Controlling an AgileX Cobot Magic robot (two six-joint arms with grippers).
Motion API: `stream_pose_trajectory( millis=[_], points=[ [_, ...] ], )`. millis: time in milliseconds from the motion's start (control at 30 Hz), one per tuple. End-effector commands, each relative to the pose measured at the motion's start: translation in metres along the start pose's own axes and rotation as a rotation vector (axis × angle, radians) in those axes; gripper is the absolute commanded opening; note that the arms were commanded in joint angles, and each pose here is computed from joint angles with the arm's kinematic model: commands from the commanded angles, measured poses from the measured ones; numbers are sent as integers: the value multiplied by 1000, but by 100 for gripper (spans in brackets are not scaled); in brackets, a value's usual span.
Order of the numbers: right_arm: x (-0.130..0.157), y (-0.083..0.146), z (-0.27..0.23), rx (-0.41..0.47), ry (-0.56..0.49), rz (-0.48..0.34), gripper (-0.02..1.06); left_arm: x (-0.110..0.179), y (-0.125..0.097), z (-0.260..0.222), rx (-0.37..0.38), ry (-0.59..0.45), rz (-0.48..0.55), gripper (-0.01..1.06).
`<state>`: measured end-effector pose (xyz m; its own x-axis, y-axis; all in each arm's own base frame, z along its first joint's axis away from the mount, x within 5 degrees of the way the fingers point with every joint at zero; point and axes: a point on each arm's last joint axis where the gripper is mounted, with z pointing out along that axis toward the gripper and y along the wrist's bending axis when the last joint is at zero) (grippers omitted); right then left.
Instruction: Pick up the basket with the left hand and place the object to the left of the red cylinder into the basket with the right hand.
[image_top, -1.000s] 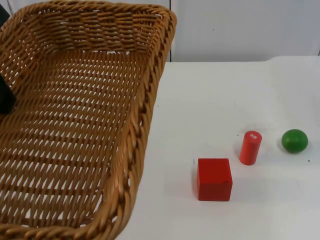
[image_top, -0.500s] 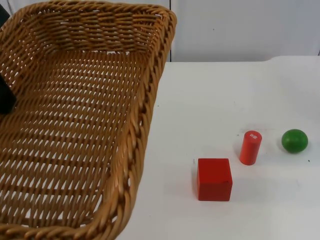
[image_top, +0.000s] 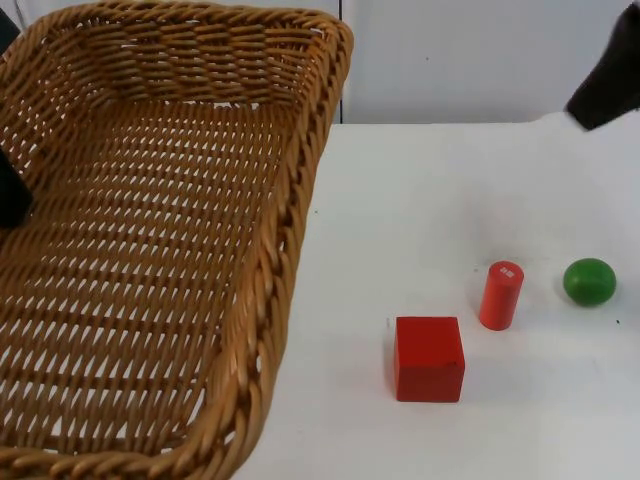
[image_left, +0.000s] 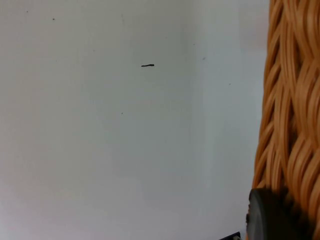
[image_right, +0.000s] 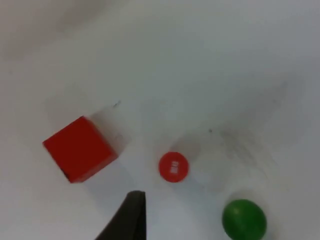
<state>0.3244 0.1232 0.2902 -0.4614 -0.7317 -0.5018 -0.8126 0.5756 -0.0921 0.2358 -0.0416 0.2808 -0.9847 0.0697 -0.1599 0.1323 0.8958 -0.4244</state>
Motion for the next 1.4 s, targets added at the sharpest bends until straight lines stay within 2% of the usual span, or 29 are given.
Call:
stream_pose_trajectory(
  millis=[0,67,167,200,300,467,567,800,1000,1067,1133,1367],
  points=[
    [-9,11,9,-26,28,-110,105,1,-4,-2,25,-11,-6,0],
    [-15,25,21,-68,45,-182,105,1,-4,-2,25,-11,-6,0],
    [-23,44,36,-115,66,-238,105,1,-4,-2,25,-11,-6,0],
    [-23,44,36,-115,66,-238,105,1,-4,-2,25,-11,-6,0],
    [-24,56,54,-129,122,-309,105,1,-4,-2,25,-11,-6,0],
    [-20,58,74,-149,176,-300,105,1,-4,-2,25,-11,-6,0],
    [-15,55,87,-145,226,-323,105,1,-4,-2,25,-11,-6,0],
    [-12,58,110,-150,240,-337,99,1,-4,-2,25,-11,-6,0],
    [-15,65,133,-140,214,-405,99,1,-4,-2,23,-13,-6,0],
    [-14,71,145,-161,210,-492,99,1,-4,-2,23,-13,-6,0],
    [-13,74,151,-173,218,-521,99,1,-4,-2,23,-13,-6,0],
    [-2,77,176,-216,256,-503,99,1,-4,-2,23,-13,-6,0]
  ],
)
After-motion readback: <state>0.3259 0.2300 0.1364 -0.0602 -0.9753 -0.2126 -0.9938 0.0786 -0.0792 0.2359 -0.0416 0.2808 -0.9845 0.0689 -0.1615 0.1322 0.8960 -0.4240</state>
